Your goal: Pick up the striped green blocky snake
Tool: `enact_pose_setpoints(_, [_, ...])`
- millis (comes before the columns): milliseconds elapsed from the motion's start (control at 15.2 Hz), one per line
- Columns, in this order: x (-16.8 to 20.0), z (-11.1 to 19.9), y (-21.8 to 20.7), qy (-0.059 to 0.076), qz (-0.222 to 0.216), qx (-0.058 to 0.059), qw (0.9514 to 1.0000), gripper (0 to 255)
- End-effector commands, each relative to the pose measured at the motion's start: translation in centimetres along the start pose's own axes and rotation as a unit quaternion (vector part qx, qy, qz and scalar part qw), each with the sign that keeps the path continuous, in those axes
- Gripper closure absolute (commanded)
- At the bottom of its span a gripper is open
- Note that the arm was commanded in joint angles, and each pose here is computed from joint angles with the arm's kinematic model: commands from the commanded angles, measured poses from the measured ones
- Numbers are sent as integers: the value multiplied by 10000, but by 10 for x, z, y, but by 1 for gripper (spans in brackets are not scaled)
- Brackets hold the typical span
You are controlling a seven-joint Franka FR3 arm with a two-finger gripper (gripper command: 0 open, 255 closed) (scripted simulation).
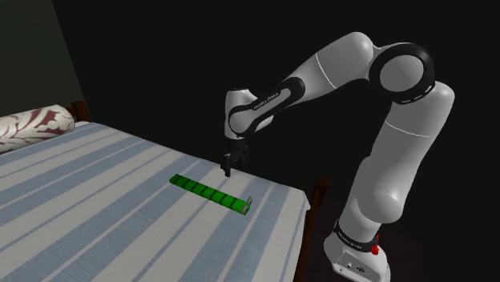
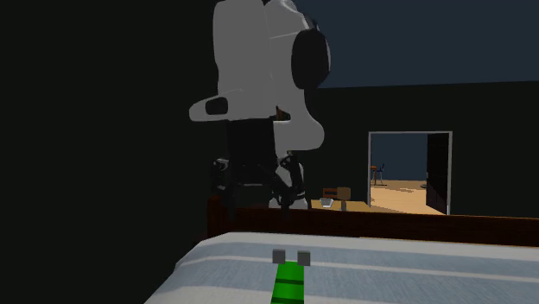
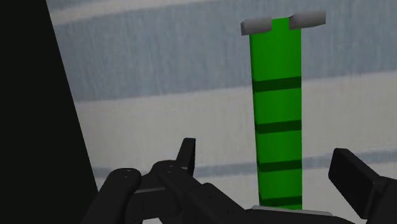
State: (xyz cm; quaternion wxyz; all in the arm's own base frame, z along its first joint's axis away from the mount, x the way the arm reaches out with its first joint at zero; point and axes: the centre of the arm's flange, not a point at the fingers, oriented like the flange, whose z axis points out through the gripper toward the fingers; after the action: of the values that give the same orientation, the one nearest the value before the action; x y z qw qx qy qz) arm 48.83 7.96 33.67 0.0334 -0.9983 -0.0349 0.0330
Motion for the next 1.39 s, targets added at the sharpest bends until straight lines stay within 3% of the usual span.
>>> enact_pose_setpoints(0, [20,17,-9,35,-58,45,10000,0])
enact_pose_setpoints(594, [97,84,-53,164,-302,232,9991,0])
enact_pose_setpoints(1188, [99,123,-50,164,-302,232,9991,0])
enact_pose_setpoints(1254, [99,123,-50,164,-302,232,9991,255])
enact_pose_setpoints(1320, [99,123,-50,164,-302,232,9991,255])
